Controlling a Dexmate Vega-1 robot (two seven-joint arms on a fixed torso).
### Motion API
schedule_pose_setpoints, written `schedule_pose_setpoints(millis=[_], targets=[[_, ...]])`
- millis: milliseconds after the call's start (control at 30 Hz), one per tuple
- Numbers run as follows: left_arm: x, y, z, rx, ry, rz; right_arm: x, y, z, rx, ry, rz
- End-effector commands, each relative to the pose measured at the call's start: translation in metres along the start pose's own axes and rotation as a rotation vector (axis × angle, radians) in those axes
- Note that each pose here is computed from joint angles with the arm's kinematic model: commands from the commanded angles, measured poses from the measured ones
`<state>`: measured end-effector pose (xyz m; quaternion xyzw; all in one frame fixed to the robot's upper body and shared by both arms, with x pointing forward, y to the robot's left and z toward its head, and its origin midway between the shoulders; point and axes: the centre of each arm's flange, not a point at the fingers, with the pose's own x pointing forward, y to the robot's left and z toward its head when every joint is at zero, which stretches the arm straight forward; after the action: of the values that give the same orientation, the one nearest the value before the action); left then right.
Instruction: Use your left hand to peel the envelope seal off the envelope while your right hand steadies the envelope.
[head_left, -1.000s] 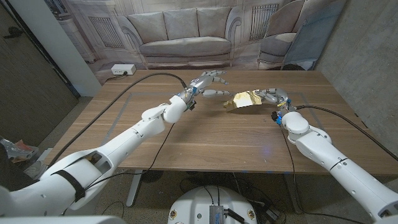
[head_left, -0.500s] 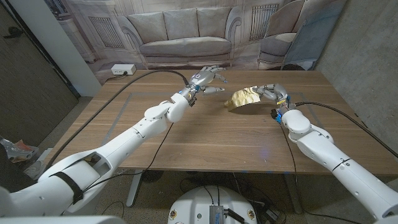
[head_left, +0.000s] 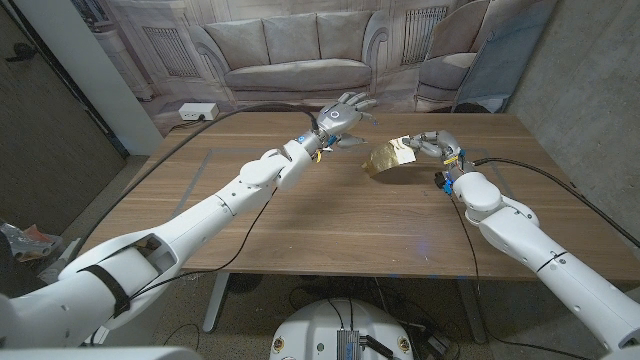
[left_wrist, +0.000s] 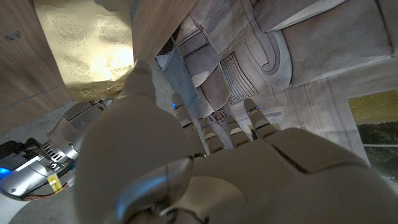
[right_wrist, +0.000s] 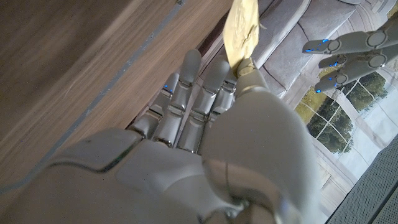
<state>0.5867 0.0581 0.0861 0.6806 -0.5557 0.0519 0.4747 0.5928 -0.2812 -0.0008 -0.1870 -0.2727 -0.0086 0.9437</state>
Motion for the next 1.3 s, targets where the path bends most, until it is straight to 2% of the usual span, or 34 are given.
schedule_pose_setpoints(millis=[33,167,233,267,333,400,433,533,667,733,800,1300], targets=[[0.009,0.033,0.018,0.190,-0.131,0.011,0.007,0.005,-0.004,0.035,0.016,0.051],[0.011,0.040,0.020,0.216,-0.160,-0.005,0.008,0.006,-0.006,0.071,0.002,0.074],[0.012,0.044,0.021,0.224,-0.166,-0.038,0.008,0.007,-0.006,0.076,-0.005,0.073],[0.012,0.045,0.021,0.226,-0.172,-0.022,0.008,0.007,-0.006,0.096,-0.008,0.076],[0.014,0.047,0.022,0.224,-0.181,-0.062,0.008,0.007,-0.005,0.097,-0.010,0.071],[0.012,0.047,0.022,0.239,-0.184,-0.041,0.009,0.008,-0.005,0.115,-0.017,0.079],[0.014,0.047,0.022,0.227,-0.189,-0.067,0.009,0.008,-0.005,0.128,-0.025,0.083],[0.013,0.046,0.022,0.239,-0.187,-0.059,0.010,0.008,-0.004,0.126,-0.032,0.089],[0.015,0.045,0.021,0.249,-0.189,-0.077,0.010,0.006,-0.004,0.175,-0.069,0.110],[0.017,0.046,0.021,0.236,-0.193,-0.104,0.010,0.006,-0.004,0.178,-0.070,0.102],[0.016,0.046,0.021,0.260,-0.192,-0.079,0.011,0.005,-0.004,0.183,-0.077,0.112],[0.025,0.039,0.020,0.257,-0.199,-0.090,0.013,0.003,-0.005,0.222,-0.104,0.112]])
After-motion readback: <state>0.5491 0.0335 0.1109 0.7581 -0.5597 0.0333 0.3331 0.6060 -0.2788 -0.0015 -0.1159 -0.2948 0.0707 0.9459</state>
